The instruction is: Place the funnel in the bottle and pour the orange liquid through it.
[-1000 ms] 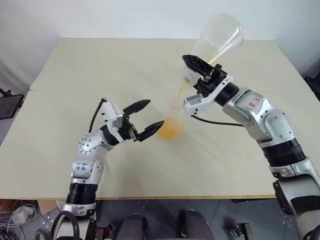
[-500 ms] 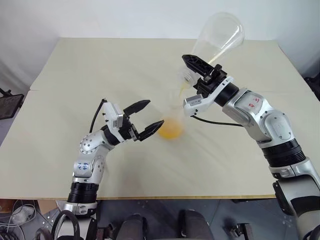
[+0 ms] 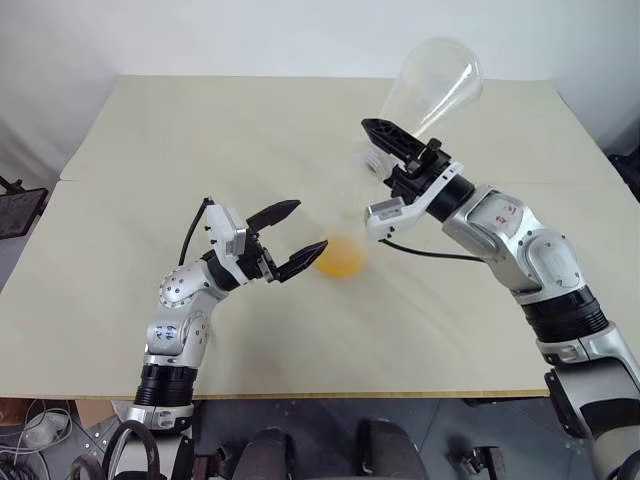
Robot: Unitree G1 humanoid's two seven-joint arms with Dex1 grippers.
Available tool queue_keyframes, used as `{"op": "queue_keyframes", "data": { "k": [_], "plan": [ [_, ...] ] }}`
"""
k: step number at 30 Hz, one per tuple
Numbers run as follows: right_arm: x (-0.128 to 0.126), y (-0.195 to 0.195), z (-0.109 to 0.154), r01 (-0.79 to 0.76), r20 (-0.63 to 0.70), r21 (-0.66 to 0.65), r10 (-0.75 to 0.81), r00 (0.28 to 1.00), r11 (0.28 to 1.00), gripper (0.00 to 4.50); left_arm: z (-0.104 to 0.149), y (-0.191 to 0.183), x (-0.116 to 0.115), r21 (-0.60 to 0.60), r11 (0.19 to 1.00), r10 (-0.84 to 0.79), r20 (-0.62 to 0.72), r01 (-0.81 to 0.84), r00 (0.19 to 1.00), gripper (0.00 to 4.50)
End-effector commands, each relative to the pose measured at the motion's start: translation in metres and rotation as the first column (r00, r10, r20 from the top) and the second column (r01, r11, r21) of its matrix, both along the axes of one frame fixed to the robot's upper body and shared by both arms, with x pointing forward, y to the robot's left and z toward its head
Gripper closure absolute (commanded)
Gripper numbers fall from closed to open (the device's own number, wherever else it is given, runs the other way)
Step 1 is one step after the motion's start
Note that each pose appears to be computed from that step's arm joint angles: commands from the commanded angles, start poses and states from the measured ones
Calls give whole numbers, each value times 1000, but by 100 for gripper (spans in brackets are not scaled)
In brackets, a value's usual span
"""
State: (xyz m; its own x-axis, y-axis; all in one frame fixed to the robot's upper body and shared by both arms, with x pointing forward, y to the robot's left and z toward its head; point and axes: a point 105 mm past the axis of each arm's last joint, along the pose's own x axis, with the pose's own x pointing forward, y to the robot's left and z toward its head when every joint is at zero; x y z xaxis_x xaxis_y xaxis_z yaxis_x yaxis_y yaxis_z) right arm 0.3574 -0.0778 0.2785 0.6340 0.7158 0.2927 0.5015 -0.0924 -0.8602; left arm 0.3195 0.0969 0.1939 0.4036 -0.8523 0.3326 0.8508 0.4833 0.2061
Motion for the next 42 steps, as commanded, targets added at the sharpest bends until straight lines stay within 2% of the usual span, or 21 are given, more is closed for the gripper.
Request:
{"op": "queue_keyframes", "data": {
  "k": [1,7,9,14,17,18,20,22,24,25,27,29,31,34,35,39,42],
  "plan": [
    [-8,0,16,-16,53,36,14,999,999,202,11,-2,-2,-2,1000,-14,48,14,999,0],
    [-8,2,15,-36,-21,93,39,999,995,202,12,-2,-2,-1,1000,-13,51,13,999,0],
    [-7,-1,19,-41,-76,160,54,996,986,202,12,-1,-2,0,1000,-11,51,11,999,0],
    [-15,-19,43,-61,-220,420,167,961,906,202,12,1,-3,5,1000,-6,49,6,999,0],
    [-17,-41,55,-18,-308,591,246,919,807,202,12,3,-4,10,1000,-4,46,4,999,0],
    [-15,-59,55,38,-378,687,313,871,725,202,12,4,-4,13,1000,-3,44,2,999,0],
    [-11,-91,49,150,-449,781,379,809,606,202,11,5,-5,18,1000,-3,39,2,999,0],
    [-9,-118,42,243,-482,830,426,766,502,202,11,6,-5,22,1000,-5,34,4,999,0],
    [-7,-147,35,342,-466,883,522,714,322,202,10,6,-5,27,1000,-10,30,9,1000,0],
    [-7,-155,32,371,-451,892,563,693,257,202,10,6,-5,28,1000,-11,28,10,1000,0],
    [-5,-185,18,433,-416,894,575,704,116,202,9,4,-5,30,999,-23,23,22,999,0],
    [-5,-209,2,464,-404,885,551,731,34,202,10,2,-4,31,999,-33,19,32,999,0],
    [-4,-211,-13,500,-447,864,546,708,60,202,10,1,-3,29,999,-40,19,39,999,0],
    [-2,-201,-23,494,-446,864,609,656,100,202,10,-1,-3,29,998,-50,18,50,999,0],
    [1,-202,-26,497,-451,862,602,659,102,202,10,-2,-3,29,998,-55,18,54,998,0],
    [13,-208,-42,531,-449,846,602,660,49,202,11,-3,-3,29,998,-63,21,62,998,0],
    [15,-205,-46,537,-456,841,615,644,61,202,12,-1,-3,30,998,-58,22,57,998,0]
  ]
}}
